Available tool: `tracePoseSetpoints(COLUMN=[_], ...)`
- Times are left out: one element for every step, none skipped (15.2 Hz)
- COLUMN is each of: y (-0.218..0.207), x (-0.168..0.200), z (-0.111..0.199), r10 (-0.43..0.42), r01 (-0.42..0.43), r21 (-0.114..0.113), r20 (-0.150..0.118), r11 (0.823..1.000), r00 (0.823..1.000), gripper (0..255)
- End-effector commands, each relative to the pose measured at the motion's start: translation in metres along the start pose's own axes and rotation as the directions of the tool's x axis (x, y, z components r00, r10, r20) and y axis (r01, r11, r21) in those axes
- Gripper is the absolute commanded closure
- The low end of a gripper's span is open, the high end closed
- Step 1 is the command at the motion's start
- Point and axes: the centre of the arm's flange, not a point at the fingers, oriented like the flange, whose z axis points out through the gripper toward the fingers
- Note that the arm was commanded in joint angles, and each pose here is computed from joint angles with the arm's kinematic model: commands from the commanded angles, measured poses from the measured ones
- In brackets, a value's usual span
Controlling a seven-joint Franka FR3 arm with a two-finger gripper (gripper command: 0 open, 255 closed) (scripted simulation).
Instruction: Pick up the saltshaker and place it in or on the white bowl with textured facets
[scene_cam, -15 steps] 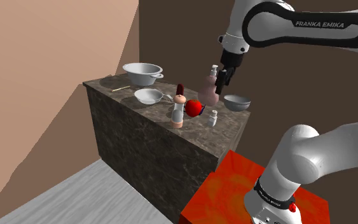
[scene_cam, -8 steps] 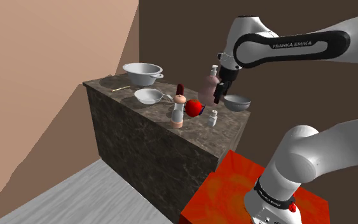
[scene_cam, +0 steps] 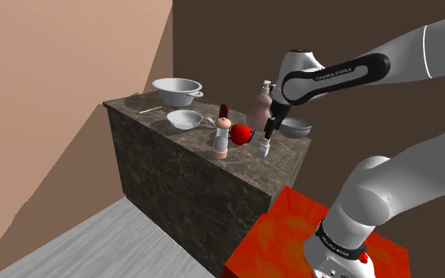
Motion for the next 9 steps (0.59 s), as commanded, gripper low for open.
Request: tracePoseSetpoints(y=[0.013,0.020,0.027,0.032,0.032,0.032,0.032,0.032,0.032], x=[0.002,0.003,0.004,0.005,0.005,0.005,0.005,0.005,0.005], z=[0.023,0.034,0.046,0.054,0.059,0.065,0.070,0.075,0.080], r10=[0.006,0.010,0.013,0.015,0.015,0.015,0.015,0.015,0.015], r01=[-0.006,-0.010,-0.013,-0.015,-0.015,-0.015,-0.015,-0.015,-0.015], r21=[0.003,0.005,0.007,0.008,0.008,0.008,0.008,0.008,0.008], r20=[-0.002,-0.003,-0.003,-0.003,-0.003,-0.003,-0.003,-0.003,-0.003], r11=[1.000,1.000,1.000,1.000,1.000,1.000,1.000,1.000,1.000], r00=[1.000,1.000,1.000,1.000,1.000,1.000,1.000,1.000,1.000], gripper=[0,0,0,0,0,0,0,0,0])
